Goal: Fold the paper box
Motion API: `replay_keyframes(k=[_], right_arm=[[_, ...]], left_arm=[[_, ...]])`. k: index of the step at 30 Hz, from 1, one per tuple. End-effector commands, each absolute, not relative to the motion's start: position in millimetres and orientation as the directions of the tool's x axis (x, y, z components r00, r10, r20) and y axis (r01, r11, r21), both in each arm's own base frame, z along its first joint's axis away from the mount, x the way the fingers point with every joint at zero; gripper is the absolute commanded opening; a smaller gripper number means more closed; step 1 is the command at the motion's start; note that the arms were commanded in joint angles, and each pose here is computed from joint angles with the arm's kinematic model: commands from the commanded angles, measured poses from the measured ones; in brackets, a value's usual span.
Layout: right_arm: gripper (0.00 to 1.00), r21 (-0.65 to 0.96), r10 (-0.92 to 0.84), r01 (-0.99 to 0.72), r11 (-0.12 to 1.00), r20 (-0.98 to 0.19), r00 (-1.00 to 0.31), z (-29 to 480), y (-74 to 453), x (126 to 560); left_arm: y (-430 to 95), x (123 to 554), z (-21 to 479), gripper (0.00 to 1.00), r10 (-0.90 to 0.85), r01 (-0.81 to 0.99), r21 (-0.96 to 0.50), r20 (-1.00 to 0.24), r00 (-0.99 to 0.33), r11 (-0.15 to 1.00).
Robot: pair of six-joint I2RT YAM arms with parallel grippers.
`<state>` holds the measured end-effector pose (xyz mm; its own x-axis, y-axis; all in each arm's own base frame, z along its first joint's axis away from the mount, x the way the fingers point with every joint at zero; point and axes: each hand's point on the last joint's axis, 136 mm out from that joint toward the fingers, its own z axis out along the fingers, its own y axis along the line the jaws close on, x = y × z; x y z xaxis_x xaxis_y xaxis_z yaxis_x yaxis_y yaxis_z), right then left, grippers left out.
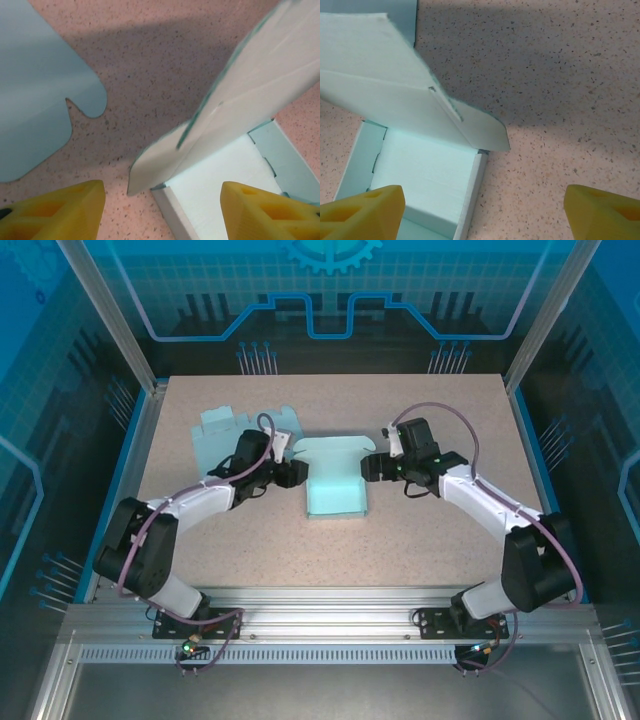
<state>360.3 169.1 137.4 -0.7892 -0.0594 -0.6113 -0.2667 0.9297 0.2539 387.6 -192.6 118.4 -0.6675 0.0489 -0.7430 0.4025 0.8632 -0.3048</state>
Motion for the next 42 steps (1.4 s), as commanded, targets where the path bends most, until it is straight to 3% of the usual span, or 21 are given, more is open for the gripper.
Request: replay_keyframes(k=[1, 14, 18, 26, 35, 42], right_arm=[[0.84, 0.278, -0.066, -0.322, 0.905, -0.657, -0.751, 151, 178, 377], [0.84, 0.296, -0.088, -0.352, 0.888, -0.642, -0.761, 133, 190, 396], [0.84, 0.317, -0.091, -0.380, 0.869, -0.652, -0.753, 134, 197, 398], [0.76, 0.338, -0.086, -0.397, 0.853, -0.660, -0.746, 138, 202, 398], [0.61, 0.326, -0.090, -0.405, 0.854, -0.675, -0.733, 144, 203, 390], [0.40, 0.299, -0.096, -0.409, 0.862, -0.696, -0.712, 151, 207, 386]], left_arm=[[-198, 401, 129, 0.61, 0.061, 0.442, -0.296, -0.772, -0.633, 0.847], [-202, 409, 125, 0.41, 0.077, 0.447, -0.289, -0.764, -0.640, 0.847], [-202, 410, 124, 0.39, 0.079, 0.447, -0.289, -0.763, -0.642, 0.847], [-203, 413, 124, 0.31, 0.073, 0.445, -0.294, -0.764, -0.642, 0.846], [-212, 415, 135, 0.20, 0.048, 0.456, -0.316, -0.778, -0.627, 0.832], [-225, 413, 149, 0.14, 0.024, 0.456, -0.315, -0.802, -0.597, 0.832]])
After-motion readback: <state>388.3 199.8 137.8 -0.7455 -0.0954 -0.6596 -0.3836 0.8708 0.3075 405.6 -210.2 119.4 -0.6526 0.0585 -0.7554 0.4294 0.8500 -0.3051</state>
